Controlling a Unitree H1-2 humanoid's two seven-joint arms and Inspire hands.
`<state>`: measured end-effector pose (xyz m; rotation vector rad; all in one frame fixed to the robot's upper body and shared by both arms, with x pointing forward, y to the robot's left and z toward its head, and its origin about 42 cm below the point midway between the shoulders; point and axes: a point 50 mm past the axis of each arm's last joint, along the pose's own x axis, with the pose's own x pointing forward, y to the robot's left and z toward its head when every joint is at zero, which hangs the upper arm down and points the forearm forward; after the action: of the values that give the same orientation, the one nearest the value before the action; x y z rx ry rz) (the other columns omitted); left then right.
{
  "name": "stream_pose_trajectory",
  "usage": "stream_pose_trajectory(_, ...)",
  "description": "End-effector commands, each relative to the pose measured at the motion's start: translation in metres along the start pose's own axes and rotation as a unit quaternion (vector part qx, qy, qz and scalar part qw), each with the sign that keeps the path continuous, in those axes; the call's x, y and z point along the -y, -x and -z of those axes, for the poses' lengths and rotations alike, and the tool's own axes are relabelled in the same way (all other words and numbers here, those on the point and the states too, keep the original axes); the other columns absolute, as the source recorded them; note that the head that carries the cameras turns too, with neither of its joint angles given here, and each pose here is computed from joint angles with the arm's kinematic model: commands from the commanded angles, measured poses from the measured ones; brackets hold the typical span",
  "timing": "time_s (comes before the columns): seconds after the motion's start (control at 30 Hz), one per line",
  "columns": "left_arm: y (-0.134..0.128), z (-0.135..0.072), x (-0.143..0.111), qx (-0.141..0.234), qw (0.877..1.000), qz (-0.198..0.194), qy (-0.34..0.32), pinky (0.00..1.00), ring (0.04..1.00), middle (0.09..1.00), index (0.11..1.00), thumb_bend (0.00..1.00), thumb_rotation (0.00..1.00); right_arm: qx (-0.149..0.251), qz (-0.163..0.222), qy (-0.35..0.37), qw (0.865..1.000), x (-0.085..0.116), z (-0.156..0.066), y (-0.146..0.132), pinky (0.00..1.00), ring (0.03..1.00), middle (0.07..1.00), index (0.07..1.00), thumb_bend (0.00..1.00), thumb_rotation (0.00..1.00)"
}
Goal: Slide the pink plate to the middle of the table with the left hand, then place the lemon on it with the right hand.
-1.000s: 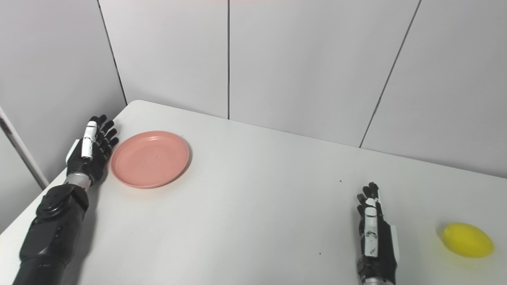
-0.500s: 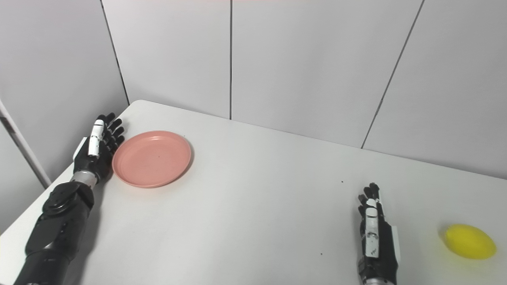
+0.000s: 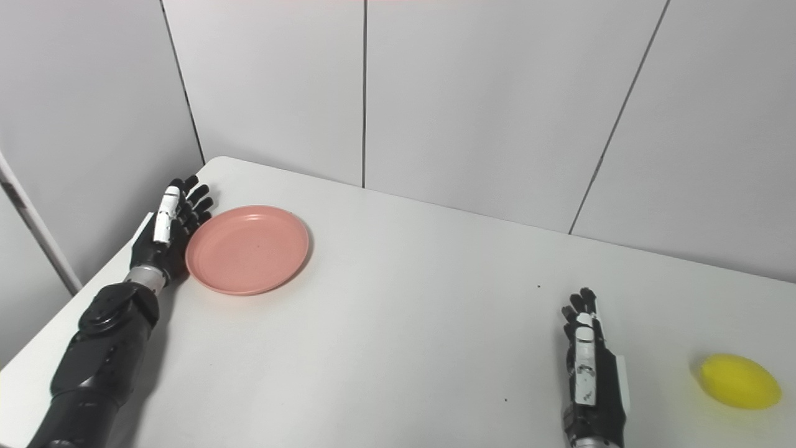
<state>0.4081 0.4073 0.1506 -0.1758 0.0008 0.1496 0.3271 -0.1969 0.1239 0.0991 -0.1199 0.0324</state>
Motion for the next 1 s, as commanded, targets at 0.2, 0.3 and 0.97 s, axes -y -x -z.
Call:
stream_pose_trajectory(0.2,-0.006,-0.003,0.046,-0.017,0.998,0.061,0.004,0.98,0.968,0.961,0.947,0.41,1.0,0.009,-0.001,0.001,1.0,-0.002,-0.003,0.001,1.0,0.948,0.954,0.96,0.19,1.0)
stream_pose_trajectory(0.3,-0.006,-0.004,0.052,-0.017,0.998,0.063,0.004,0.97,0.963,0.956,0.941,0.41,1.0,0.008,-0.001,0.002,1.0,-0.002,-0.003,0.001,1.0,0.949,0.954,0.961,0.19,1.0)
stream_pose_trajectory(0.97,-0.006,-0.001,0.1,-0.032,0.993,0.111,0.005,1.0,0.976,0.967,0.953,0.37,1.0,0.005,0.0,0.007,1.0,-0.006,-0.003,0.001,1.0,0.944,0.95,0.961,0.22,1.0)
